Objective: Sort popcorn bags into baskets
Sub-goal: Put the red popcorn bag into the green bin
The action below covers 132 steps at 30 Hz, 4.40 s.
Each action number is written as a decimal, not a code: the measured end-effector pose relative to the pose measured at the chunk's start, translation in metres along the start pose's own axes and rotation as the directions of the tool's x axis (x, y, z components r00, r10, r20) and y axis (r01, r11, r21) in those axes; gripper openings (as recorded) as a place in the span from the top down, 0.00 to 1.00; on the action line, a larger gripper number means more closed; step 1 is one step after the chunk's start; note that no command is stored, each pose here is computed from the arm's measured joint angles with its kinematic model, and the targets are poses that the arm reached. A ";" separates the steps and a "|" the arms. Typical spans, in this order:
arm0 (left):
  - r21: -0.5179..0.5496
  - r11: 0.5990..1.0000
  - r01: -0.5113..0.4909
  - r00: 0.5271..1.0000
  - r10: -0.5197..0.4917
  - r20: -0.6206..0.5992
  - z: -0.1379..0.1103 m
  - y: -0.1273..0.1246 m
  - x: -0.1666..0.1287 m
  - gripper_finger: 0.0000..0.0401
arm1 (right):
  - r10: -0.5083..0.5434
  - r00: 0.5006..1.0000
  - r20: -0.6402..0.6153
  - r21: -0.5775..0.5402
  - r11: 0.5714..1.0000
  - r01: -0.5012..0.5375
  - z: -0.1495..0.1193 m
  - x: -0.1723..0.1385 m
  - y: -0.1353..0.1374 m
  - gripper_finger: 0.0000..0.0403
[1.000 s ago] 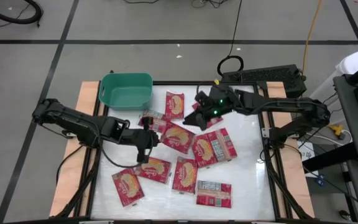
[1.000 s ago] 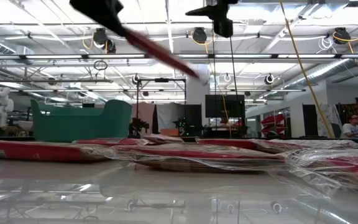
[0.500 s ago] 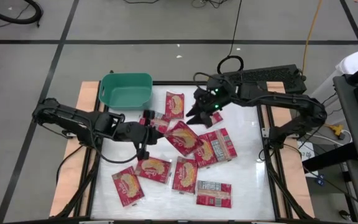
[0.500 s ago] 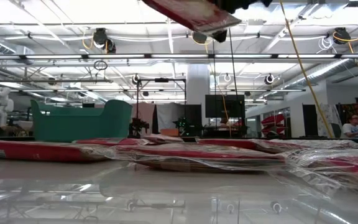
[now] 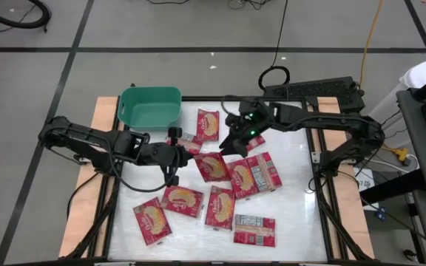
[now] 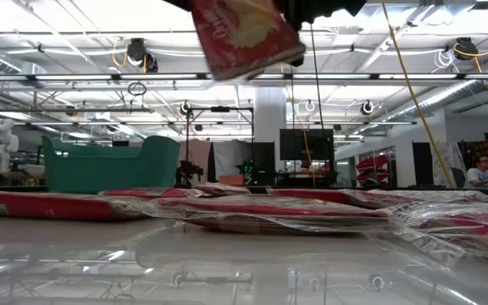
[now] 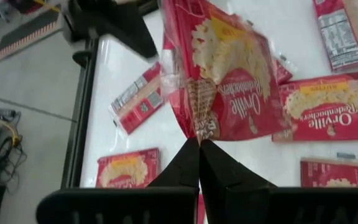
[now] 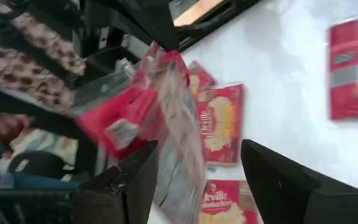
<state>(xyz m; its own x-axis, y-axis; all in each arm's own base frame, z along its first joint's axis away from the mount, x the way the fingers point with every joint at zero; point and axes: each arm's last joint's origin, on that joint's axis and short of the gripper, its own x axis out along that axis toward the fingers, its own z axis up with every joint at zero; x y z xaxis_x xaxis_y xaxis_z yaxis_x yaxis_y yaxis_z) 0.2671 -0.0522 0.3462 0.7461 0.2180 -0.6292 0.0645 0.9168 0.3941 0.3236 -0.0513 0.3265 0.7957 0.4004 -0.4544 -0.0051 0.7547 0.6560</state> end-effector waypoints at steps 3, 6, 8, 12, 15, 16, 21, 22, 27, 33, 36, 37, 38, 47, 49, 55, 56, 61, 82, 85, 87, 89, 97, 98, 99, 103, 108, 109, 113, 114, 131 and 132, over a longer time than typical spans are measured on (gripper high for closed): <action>-0.004 1.000 0.001 1.000 -0.001 -0.010 -0.001 0.000 0.000 1.00 | -0.075 0.997 0.016 -0.006 0.997 0.075 -0.007 -0.011 0.014 0.44; -0.003 1.000 0.002 1.000 -0.002 -0.007 -0.001 -0.001 0.000 1.00 | -0.140 0.989 0.045 0.002 0.990 0.140 -0.014 -0.018 0.029 0.43; 0.000 1.000 0.001 1.000 -0.001 -0.006 0.000 -0.001 0.000 1.00 | -0.169 0.983 0.076 0.013 0.986 0.169 -0.018 -0.019 0.039 0.42; 0.033 0.999 -0.009 1.000 0.008 0.018 0.002 0.000 0.000 1.00 | -0.183 0.965 0.186 0.030 0.983 0.180 -0.019 -0.015 0.059 0.40; 0.040 0.999 -0.022 0.998 0.019 0.060 0.006 0.001 0.000 1.00 | -0.217 0.942 0.257 0.012 0.975 0.222 -0.009 -0.013 0.078 0.38; 0.037 0.999 -0.024 0.997 0.021 0.070 0.007 0.001 -0.001 1.00 | -0.249 0.935 0.252 0.012 0.967 0.254 -0.006 -0.013 0.081 0.38; 0.038 0.999 -0.019 0.996 0.015 0.085 0.009 -0.002 -0.002 1.00 | -0.337 0.933 0.126 -0.017 0.940 0.341 -0.002 0.000 0.080 0.38; 0.039 0.999 -0.017 0.996 0.014 0.085 0.009 -0.002 -0.002 1.00 | -0.330 0.938 0.102 -0.018 0.943 0.334 -0.002 0.005 0.079 0.38; 0.033 0.999 -0.026 0.996 0.024 0.082 0.009 -0.002 -0.002 1.00 | -0.328 0.944 0.045 -0.026 0.944 0.330 -0.004 0.019 0.072 0.38; 0.040 0.997 -0.069 0.995 0.066 0.073 0.009 -0.001 -0.002 1.00 | -0.371 0.928 -0.026 -0.068 0.927 0.368 -0.010 0.031 0.063 0.48; 0.028 0.997 -0.070 0.994 0.067 0.083 0.010 -0.001 -0.002 1.00 | -0.379 0.925 -0.028 -0.091 0.922 0.376 -0.009 0.030 0.061 0.60; 0.019 0.997 -0.074 0.993 0.072 0.089 0.010 0.000 -0.002 1.00 | -0.381 0.924 -0.027 -0.101 0.921 0.376 -0.009 0.030 0.060 0.65; 0.009 0.996 -0.085 0.992 0.084 0.096 0.011 0.000 -0.002 1.00 | -0.382 0.924 -0.025 -0.111 0.920 0.377 -0.008 0.029 0.059 0.70; -0.218 0.961 -0.171 0.972 0.201 0.124 0.016 0.014 0.000 0.92 | -0.378 0.926 0.014 -0.170 0.912 0.374 0.004 0.014 0.050 0.93; -0.276 0.936 -0.220 0.960 0.258 0.109 0.015 0.017 0.000 0.84 | -0.389 0.921 0.029 -0.173 0.905 0.388 0.008 0.005 0.046 0.90; -0.443 0.845 -0.298 0.919 0.380 0.107 0.018 0.025 -0.002 0.60 | -0.380 0.921 0.081 -0.213 0.896 0.389 0.022 -0.034 0.032 0.93; -0.498 0.818 -0.288 0.914 0.389 0.112 0.018 0.029 -0.003 0.57 | -0.370 0.924 0.096 -0.216 0.899 0.382 0.026 -0.041 0.029 0.94; -0.729 0.643 -0.236 0.888 0.446 0.107 0.016 0.046 -0.004 0.51 | -0.319 0.933 0.168 -0.248 0.902 0.354 0.040 -0.078 0.013 0.96; -0.933 0.360 -0.001 0.798 0.563 0.216 -0.001 0.142 -0.002 0.39 | -0.096 0.974 0.205 -0.114 0.986 0.121 0.047 -0.156 -0.027 0.94; -0.938 0.325 0.118 0.739 0.602 0.302 0.002 0.158 -0.018 0.31 | -0.054 0.994 0.098 -0.019 0.998 0.056 0.036 -0.148 -0.022 0.94; -0.932 0.330 0.150 0.730 0.599 0.330 0.004 0.167 -0.027 0.27 | -0.081 0.996 0.034 0.027 0.996 0.080 0.028 -0.141 -0.019 0.94; -0.923 0.357 0.145 0.764 0.552 0.334 0.004 0.174 -0.033 0.25 | -0.122 0.992 -0.026 0.051 0.991 0.123 0.022 -0.133 -0.014 0.94; -0.888 0.410 0.207 0.915 0.240 0.324 -0.001 0.172 -0.039 0.30 | -0.225 0.955 -0.194 0.042 0.971 0.237 0.001 -0.101 0.013 0.94; -0.886 0.408 0.222 0.924 0.203 0.325 -0.001 0.170 -0.039 0.31 | -0.222 0.954 -0.203 0.041 0.971 0.235 -0.001 -0.098 0.016 0.94; -0.884 0.404 0.235 0.932 0.166 0.324 -0.002 0.167 -0.038 0.33 | -0.216 0.953 -0.212 0.041 0.972 0.230 -0.002 -0.096 0.019 0.94; -0.874 0.414 0.254 0.948 0.074 0.311 0.000 0.153 -0.036 0.39 | -0.187 0.950 -0.250 0.055 0.977 0.207 -0.008 -0.084 0.030 0.94; -0.837 0.461 0.295 0.941 0.013 0.338 0.009 0.137 -0.036 0.45 | -0.132 0.946 -0.295 0.126 0.976 0.176 -0.013 -0.070 0.042 0.94; -0.827 0.477 0.299 0.940 0.003 0.342 0.011 0.135 -0.036 0.46 | -0.126 0.946 -0.299 0.133 0.976 0.172 -0.014 -0.067 0.044 0.94; -0.786 0.533 0.314 0.935 -0.027 0.354 0.015 0.126 -0.036 0.48 | -0.107 0.940 -0.324 0.153 0.975 0.164 -0.017 -0.053 0.051 0.94; -0.776 0.546 0.318 0.933 -0.036 0.357 0.016 0.124 -0.036 0.48 | -0.105 0.937 -0.334 0.154 0.974 0.164 -0.018 -0.050 0.052 0.94; -0.731 0.503 0.461 0.876 -0.392 0.282 0.031 0.081 0.053 0.16 | -0.125 0.947 -0.295 0.040 0.989 0.143 -0.013 -0.026 0.051 0.94; -0.734 0.502 0.458 0.876 -0.396 0.275 0.031 0.079 0.060 0.16 | -0.126 0.947 -0.294 0.029 0.990 0.141 -0.013 -0.027 0.051 0.94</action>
<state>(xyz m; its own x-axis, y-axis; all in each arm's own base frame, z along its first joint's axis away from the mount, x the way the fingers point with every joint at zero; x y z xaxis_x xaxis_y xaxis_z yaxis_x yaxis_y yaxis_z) 0.3373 0.0230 0.3609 0.8103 -0.2646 -0.5228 -0.1122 0.8057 -0.5816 0.2943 -0.0169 0.3641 0.5765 0.4368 -0.6906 0.1251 0.7880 0.6028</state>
